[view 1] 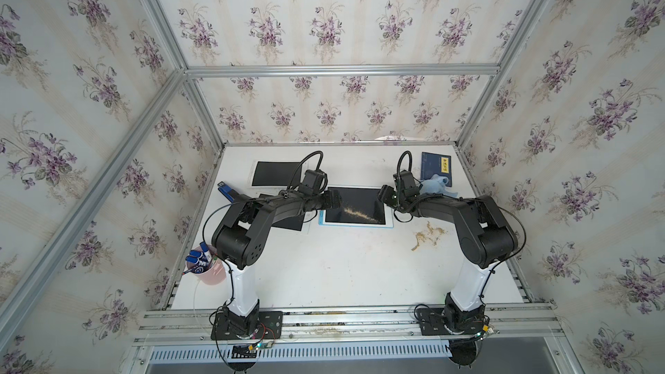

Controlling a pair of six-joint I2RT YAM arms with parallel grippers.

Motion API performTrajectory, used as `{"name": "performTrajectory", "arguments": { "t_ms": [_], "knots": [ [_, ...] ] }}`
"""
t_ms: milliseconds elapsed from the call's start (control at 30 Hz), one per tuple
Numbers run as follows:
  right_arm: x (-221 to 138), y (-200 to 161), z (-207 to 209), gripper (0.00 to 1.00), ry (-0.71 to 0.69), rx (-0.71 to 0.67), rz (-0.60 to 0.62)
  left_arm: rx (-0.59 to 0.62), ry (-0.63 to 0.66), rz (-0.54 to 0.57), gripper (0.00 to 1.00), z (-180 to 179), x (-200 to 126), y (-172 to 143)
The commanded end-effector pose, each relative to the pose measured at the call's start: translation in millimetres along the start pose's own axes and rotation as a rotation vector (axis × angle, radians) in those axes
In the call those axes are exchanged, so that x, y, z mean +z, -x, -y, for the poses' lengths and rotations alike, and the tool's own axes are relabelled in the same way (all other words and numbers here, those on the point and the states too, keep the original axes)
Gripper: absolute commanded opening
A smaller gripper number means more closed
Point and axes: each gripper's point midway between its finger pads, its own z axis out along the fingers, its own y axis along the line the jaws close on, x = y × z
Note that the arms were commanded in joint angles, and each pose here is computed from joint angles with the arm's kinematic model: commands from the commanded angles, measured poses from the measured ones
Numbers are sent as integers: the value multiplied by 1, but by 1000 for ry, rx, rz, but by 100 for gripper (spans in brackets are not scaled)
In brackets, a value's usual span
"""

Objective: Wipe the drawing tablet
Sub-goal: Move the drawing tablet to the center of the board, then pick up the cleaning item at the center of the board.

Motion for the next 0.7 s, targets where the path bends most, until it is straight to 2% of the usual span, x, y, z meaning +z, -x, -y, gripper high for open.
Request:
{"name": "performTrajectory", "arguments": {
  "t_ms": [0, 100, 200, 367, 567, 667],
  "knots": [
    [-10, -66, -15, 70, 80, 46, -248, -69, -119, -190, 100, 21, -7, -54],
    [-16, -73, -13, 70, 80, 49, -255, -55, -142, -203, 100, 25, -13, -61],
    [-21, -64, -9, 71, 38, 23, -226, -30, -142, -211, 100, 24, -13, -63],
    [-38, -7, 4, 76, -82, -25, -121, 1, -78, -194, 100, 12, -19, -58],
    [-76, 74, 41, 81, -210, 28, 38, 79, 24, -133, 100, 0, -44, -43],
    [-91, 107, 77, 83, -340, 99, 110, 109, 47, -95, 100, 0, -58, -34]
  ]
}}
